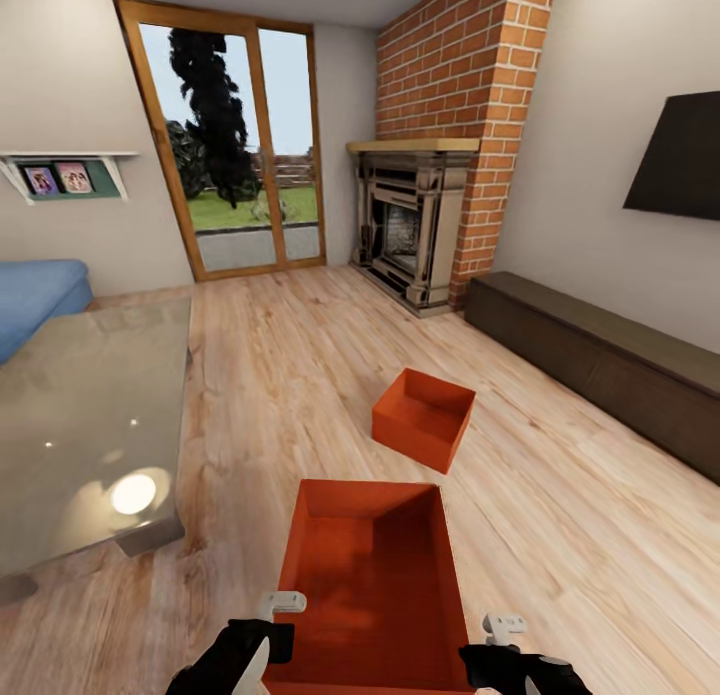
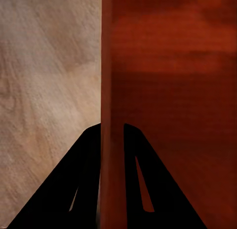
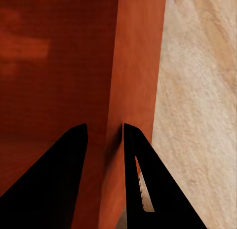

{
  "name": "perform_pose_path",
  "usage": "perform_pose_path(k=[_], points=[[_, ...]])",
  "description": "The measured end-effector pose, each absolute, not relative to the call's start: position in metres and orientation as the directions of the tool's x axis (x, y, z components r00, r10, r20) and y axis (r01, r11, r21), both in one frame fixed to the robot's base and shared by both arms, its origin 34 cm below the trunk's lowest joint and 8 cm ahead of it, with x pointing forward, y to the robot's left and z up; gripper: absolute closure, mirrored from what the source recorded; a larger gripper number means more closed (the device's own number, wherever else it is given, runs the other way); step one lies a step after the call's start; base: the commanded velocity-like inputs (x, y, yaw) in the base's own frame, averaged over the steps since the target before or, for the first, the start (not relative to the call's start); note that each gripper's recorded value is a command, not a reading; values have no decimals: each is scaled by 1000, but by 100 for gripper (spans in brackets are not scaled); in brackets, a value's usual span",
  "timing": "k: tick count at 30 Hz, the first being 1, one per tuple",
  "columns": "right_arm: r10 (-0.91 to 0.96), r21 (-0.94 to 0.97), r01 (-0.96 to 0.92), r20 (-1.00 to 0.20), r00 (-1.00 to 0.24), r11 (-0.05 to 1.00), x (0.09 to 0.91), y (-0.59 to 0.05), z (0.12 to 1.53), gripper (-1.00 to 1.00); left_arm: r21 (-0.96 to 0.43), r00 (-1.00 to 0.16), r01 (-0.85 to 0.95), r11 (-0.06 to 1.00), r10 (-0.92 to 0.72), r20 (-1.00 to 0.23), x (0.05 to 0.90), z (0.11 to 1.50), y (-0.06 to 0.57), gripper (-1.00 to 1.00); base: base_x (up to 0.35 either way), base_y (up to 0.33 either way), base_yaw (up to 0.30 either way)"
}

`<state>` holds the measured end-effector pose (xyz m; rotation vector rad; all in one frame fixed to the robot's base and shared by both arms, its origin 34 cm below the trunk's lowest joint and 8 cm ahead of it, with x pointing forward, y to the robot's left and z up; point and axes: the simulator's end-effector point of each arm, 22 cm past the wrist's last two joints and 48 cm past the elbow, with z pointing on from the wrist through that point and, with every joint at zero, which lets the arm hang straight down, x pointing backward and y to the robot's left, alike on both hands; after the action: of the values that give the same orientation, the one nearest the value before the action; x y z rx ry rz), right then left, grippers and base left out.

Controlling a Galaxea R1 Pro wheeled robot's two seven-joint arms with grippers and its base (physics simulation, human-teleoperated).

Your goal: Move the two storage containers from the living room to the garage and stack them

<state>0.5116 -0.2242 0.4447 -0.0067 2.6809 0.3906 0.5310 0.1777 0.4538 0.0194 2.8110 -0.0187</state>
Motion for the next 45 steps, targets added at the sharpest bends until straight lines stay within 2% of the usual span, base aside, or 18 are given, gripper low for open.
perform_pose_path(k=[45], points=[[57, 270, -65, -418, -907, 961, 519, -224, 526, 100, -10, -945, 14, 1000, 10, -327, 538, 536, 178, 100, 0, 0, 299]])
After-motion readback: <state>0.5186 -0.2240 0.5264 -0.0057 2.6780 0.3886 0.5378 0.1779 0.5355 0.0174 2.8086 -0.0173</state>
